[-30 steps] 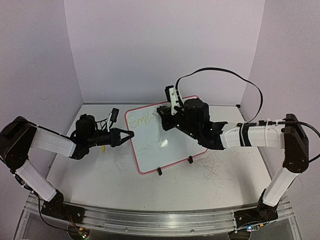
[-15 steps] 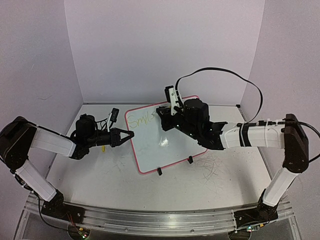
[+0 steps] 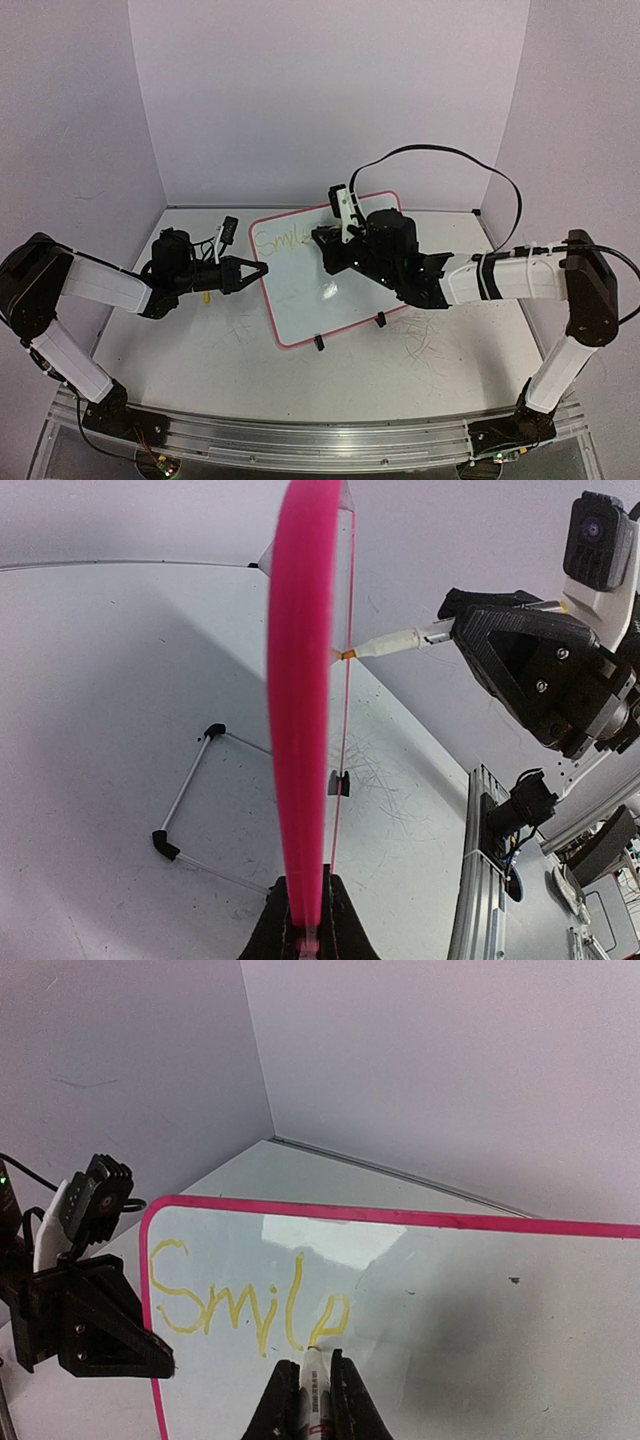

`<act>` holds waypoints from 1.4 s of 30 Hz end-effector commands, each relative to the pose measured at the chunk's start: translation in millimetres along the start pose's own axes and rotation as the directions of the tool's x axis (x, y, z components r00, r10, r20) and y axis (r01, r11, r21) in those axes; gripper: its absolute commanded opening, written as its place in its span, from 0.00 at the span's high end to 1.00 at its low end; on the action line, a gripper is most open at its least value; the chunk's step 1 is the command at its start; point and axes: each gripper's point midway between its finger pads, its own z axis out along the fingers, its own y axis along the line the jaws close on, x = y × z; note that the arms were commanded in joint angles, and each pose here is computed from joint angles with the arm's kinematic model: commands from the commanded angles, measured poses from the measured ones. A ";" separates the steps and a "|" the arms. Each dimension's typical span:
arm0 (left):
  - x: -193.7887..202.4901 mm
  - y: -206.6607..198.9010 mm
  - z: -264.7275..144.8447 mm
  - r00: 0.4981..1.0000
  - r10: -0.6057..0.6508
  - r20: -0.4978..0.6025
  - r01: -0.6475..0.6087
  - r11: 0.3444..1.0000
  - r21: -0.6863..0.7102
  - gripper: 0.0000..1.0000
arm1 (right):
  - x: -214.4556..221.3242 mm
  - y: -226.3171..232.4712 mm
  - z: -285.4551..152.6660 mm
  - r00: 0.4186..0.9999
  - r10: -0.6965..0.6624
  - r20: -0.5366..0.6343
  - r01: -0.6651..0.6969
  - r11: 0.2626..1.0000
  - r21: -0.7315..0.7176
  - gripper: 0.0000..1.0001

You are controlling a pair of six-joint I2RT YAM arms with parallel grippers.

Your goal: Write a sentence on the whiteboard

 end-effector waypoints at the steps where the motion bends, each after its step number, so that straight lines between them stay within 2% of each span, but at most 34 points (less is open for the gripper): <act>1: -7.9 -7.0 0.3 0.998 0.055 0.002 -0.055 0.998 0.011 1.00 | 8.0 -23.3 -6.2 1.000 -0.015 -0.026 0.018 0.994 0.109 1.00; 5: -7.3 -6.5 0.8 0.999 0.054 0.000 -0.054 0.998 0.012 1.00 | -7.8 -31.0 -9.5 0.999 -0.031 0.008 0.029 0.988 0.151 1.00; 10: -6.9 -5.8 1.1 0.998 0.055 -0.002 -0.055 0.998 0.009 1.00 | -27.0 -28.2 -23.1 0.998 -0.038 0.047 0.032 0.991 0.132 1.00; 14: -6.8 -6.8 0.8 0.998 0.058 -0.005 -0.058 0.998 0.013 1.00 | -84.1 9.1 -83.7 0.974 -0.014 0.225 0.042 0.992 -0.120 1.00; 16: -6.2 -6.2 1.4 0.998 0.059 -0.008 -0.059 0.998 0.013 1.00 | -96.1 18.5 -101.8 0.965 -0.024 0.263 0.076 0.979 -0.192 1.00; 20: -8.2 -5.5 2.3 0.997 0.076 -0.007 -0.076 0.997 0.008 1.00 | -61.6 -15.7 -89.5 0.983 -0.097 0.157 0.112 0.990 -0.087 1.00; 23: -9.5 -6.1 2.5 0.996 0.088 -0.010 -0.088 0.996 0.006 1.00 | -48.4 -21.7 -81.9 0.977 -0.186 0.101 0.191 0.980 -0.052 1.00; 30: -11.5 -4.9 2.7 0.996 0.094 -0.008 -0.094 0.995 -0.009 1.00 | -46.1 3.0 -61.7 0.974 -0.210 0.090 0.220 0.968 -0.121 1.00; 42: -6.7 -1.3 2.9 0.996 0.088 -0.024 -0.088 0.996 -0.029 1.00 | -34.9 22.2 -36.1 0.984 -0.165 0.061 0.172 0.972 -0.159 1.00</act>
